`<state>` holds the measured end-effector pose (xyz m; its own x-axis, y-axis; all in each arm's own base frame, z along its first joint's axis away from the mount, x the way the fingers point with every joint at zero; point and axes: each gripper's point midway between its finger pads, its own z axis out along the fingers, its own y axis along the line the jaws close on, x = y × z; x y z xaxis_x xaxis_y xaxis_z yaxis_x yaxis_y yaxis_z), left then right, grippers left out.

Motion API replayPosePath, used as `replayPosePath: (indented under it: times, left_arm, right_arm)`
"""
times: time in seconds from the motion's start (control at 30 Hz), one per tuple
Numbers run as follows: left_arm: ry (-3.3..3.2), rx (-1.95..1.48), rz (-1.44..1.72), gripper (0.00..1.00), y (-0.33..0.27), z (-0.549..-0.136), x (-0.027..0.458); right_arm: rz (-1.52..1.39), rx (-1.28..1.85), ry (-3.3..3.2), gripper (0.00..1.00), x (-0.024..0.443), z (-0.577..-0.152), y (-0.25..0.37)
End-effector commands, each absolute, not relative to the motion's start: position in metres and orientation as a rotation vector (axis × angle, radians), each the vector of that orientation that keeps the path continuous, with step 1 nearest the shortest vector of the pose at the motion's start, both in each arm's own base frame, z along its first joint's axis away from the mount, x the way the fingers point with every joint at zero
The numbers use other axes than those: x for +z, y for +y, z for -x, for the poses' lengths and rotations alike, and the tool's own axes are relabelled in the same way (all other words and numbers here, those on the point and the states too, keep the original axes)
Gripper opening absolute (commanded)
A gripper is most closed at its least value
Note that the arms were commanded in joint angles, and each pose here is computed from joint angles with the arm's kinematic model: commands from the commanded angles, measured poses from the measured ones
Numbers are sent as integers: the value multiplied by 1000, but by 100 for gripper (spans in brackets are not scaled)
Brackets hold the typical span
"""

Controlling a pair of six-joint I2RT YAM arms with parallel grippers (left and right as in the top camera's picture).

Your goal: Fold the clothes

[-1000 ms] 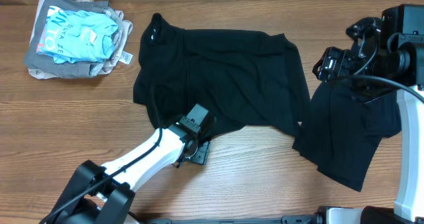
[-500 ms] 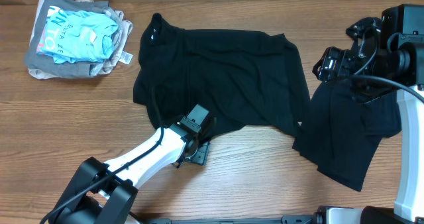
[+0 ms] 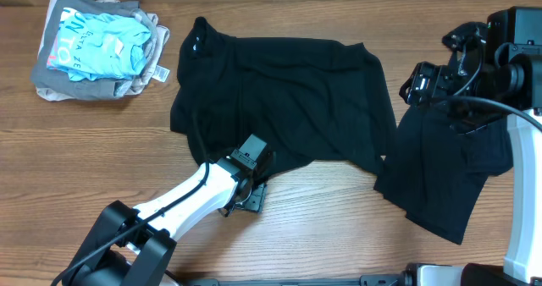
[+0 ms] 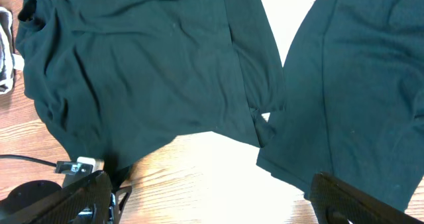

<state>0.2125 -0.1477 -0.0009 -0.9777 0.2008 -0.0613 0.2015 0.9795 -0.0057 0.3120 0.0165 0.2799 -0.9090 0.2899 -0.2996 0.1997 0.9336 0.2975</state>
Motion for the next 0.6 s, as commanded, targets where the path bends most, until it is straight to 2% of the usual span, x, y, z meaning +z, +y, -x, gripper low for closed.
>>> replayPosePath:
  times: [0.0, 0.43, 0.47, 0.53, 0.57]
  left_arm:
    - [3075, 4, -287, 68, -145, -211, -4]
    - [3069, 6, -285, 68, -139, -204, -18]
    - [3064, 5, -285, 65, -139, -205, -19]
    - [3059, 0, -284, 48, -140, -206, -19]
    - [3059, -3, -280, 30, -141, -206, -18]
  right_arm:
    - [-353, 374, 2748, 100, 280, -312, 16]
    - [-352, 375, 2745, 100, 280, -313, 16]
    - [-351, 375, 2742, 100, 280, -313, 16]
    - [-350, 374, 2738, 100, 280, -314, 16]
    - [-350, 374, 2737, 100, 281, -315, 16]
